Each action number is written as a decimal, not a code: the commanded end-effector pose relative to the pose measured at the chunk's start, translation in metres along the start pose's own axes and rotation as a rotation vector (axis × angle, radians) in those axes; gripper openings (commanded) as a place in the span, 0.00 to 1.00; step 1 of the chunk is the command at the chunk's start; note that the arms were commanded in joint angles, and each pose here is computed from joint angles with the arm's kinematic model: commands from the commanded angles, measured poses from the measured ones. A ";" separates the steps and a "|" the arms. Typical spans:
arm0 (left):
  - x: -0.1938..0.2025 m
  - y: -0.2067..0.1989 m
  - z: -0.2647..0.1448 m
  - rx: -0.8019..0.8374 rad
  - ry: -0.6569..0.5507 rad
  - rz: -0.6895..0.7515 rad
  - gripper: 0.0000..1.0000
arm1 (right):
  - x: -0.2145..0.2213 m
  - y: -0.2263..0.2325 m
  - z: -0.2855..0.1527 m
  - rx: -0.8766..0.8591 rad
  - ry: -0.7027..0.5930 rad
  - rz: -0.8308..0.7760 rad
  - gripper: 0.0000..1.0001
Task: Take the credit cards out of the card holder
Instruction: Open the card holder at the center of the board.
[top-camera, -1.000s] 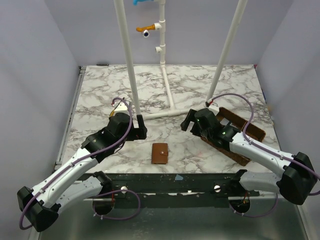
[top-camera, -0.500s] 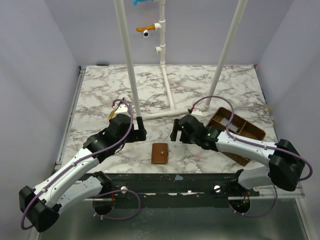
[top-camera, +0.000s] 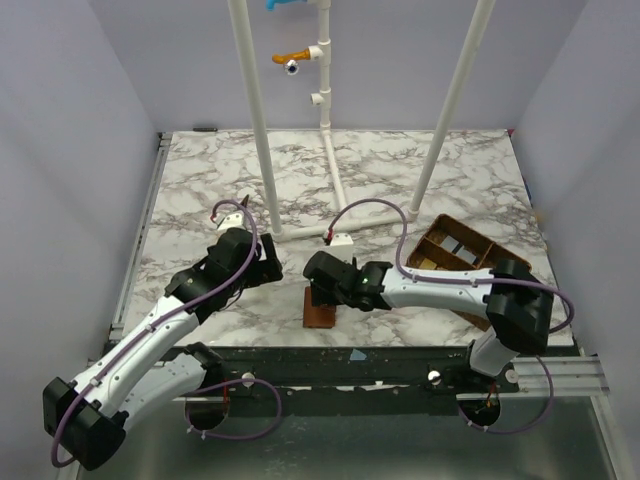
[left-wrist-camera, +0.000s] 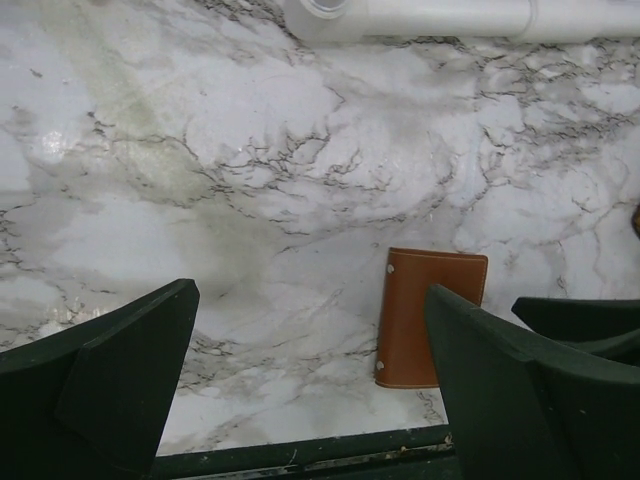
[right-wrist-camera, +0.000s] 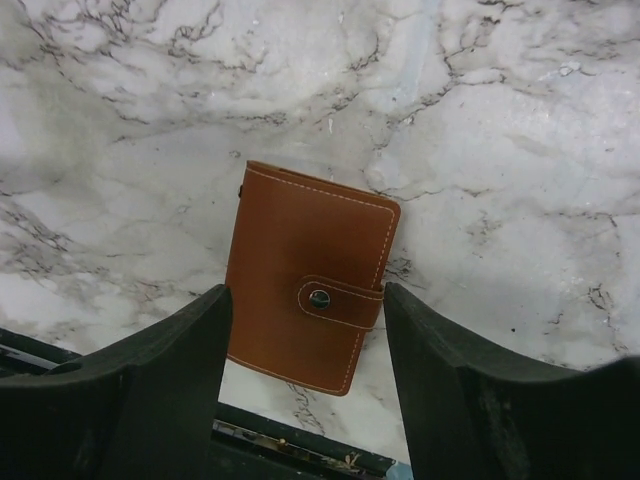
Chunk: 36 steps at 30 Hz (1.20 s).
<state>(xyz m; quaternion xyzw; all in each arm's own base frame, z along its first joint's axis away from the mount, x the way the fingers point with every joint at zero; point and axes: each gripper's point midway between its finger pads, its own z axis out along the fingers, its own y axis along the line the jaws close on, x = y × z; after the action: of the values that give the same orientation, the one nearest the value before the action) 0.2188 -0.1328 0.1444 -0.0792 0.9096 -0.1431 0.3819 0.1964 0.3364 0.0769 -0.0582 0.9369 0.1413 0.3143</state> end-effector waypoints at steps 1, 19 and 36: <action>0.012 0.017 0.003 -0.037 0.048 -0.066 0.98 | 0.008 -0.002 0.007 0.088 0.000 -0.040 0.63; 0.020 0.027 0.003 -0.011 0.057 -0.102 0.98 | 0.034 0.005 0.018 0.235 0.040 -0.182 0.43; 0.021 0.019 0.006 0.038 0.065 -0.098 0.99 | 0.044 -0.019 0.032 0.365 -0.023 -0.220 0.40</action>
<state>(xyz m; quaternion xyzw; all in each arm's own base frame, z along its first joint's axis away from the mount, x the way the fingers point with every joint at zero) 0.2078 -0.1146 0.1220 -0.1204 0.9146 -0.1626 0.3501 0.1790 0.3459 0.0383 -0.1008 0.9385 -0.0222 0.3294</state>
